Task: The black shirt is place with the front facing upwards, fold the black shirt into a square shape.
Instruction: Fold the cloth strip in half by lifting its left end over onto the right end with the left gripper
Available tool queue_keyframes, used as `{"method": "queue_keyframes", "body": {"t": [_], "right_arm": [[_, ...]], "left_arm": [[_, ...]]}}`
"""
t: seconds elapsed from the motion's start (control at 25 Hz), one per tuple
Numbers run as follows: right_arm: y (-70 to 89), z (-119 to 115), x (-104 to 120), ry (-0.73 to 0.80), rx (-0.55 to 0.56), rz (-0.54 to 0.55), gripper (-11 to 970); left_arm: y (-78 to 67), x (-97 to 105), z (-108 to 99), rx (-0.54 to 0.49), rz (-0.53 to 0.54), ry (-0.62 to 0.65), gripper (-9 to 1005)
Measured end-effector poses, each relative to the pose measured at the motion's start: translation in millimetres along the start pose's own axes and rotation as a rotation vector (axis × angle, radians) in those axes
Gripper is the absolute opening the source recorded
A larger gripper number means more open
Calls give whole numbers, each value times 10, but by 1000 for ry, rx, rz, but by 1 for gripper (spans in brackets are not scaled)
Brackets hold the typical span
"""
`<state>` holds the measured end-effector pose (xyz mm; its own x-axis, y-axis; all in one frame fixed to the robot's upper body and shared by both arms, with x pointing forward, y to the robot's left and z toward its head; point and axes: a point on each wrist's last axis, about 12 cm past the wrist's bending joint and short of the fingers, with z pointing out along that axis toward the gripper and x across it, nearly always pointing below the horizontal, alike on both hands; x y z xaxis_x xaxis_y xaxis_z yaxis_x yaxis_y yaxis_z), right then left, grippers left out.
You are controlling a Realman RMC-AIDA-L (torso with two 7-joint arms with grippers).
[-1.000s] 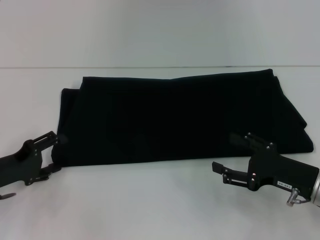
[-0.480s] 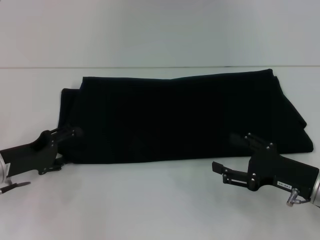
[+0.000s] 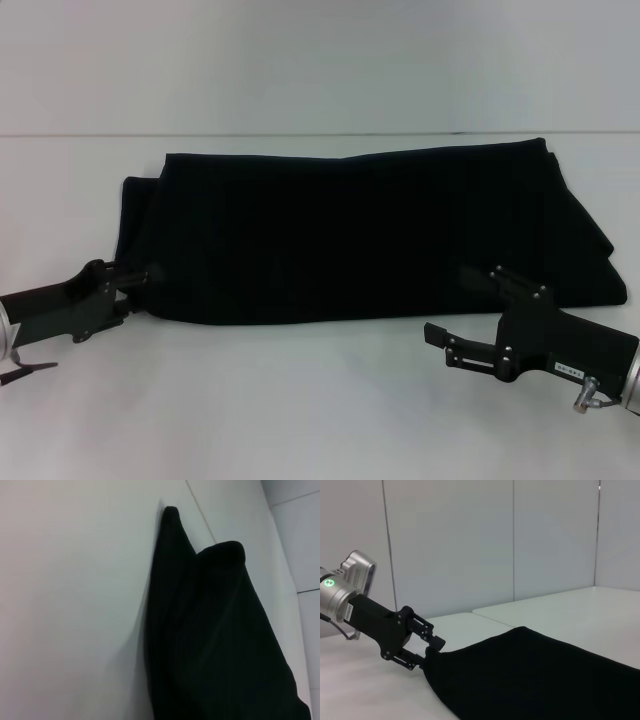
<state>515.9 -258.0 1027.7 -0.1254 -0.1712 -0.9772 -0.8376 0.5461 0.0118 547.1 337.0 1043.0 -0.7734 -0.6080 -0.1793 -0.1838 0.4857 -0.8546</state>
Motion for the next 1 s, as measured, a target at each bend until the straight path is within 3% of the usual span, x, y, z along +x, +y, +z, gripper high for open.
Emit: {"method": "queue_keyframes", "body": {"t": [0.12, 0.24, 0.88, 1.0], "right_arm": [[1, 7, -3, 2, -5, -3, 945], [1, 10, -4, 3, -6, -2, 944], [14, 18, 6, 9, -12, 3, 944], [14, 18, 7, 9, -12, 3, 944]], "left_arm": [[-2, -11, 7, -7, -6, 1, 605], [-2, -13, 12, -12, -7, 1, 401], [17, -18, 19, -35, -19, -2, 34], [29, -11, 3, -33, -18, -2, 34]]}}
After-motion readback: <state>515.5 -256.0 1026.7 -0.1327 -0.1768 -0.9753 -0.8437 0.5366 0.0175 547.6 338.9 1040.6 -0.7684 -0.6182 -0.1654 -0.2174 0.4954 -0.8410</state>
